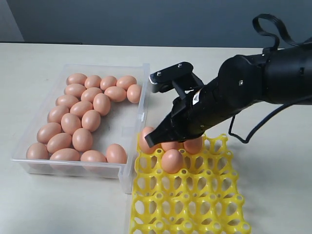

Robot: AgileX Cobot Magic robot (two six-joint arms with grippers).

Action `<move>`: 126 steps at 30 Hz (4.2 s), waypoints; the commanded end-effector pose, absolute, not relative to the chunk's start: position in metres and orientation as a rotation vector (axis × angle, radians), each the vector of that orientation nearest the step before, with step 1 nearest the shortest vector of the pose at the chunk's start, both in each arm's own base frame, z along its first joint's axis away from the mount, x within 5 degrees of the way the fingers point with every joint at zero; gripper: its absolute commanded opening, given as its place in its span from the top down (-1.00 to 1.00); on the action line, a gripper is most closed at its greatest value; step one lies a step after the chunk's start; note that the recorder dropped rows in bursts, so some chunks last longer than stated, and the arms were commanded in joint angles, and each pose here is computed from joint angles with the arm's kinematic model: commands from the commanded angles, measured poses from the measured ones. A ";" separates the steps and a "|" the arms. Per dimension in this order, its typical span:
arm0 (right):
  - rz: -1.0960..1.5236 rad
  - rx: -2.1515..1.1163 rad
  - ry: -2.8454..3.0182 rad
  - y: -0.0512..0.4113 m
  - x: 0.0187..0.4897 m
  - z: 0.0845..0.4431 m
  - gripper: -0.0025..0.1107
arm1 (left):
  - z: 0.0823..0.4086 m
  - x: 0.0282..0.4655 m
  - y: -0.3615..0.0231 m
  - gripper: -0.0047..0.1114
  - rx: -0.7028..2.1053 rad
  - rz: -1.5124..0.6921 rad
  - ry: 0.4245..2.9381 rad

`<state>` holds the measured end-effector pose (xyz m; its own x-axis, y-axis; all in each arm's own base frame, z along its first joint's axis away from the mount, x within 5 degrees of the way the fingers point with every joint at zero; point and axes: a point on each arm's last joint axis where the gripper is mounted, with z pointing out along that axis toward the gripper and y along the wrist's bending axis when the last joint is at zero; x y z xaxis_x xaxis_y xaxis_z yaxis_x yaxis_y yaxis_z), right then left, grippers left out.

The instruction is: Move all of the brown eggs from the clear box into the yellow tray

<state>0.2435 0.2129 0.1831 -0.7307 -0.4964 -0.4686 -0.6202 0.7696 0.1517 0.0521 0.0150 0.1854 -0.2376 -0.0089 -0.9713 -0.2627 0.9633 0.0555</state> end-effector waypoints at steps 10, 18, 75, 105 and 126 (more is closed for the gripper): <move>0.377 -0.887 2.656 0.217 0.248 0.149 0.96 | 0.185 0.052 0.015 0.91 -0.196 0.237 1.788; 0.402 -0.844 2.541 0.217 0.251 0.172 0.96 | 0.185 0.052 0.015 0.91 -0.196 0.237 1.788; 0.924 -0.833 2.669 0.362 0.372 0.122 -0.08 | 0.185 0.052 0.015 0.91 -0.196 0.237 1.788; 0.929 -0.914 2.291 0.352 0.349 0.241 0.96 | 0.185 0.052 0.015 0.91 -0.196 0.237 1.788; 0.493 -0.362 1.943 0.144 0.187 0.256 0.96 | 0.185 0.052 0.015 0.91 -0.196 0.237 1.788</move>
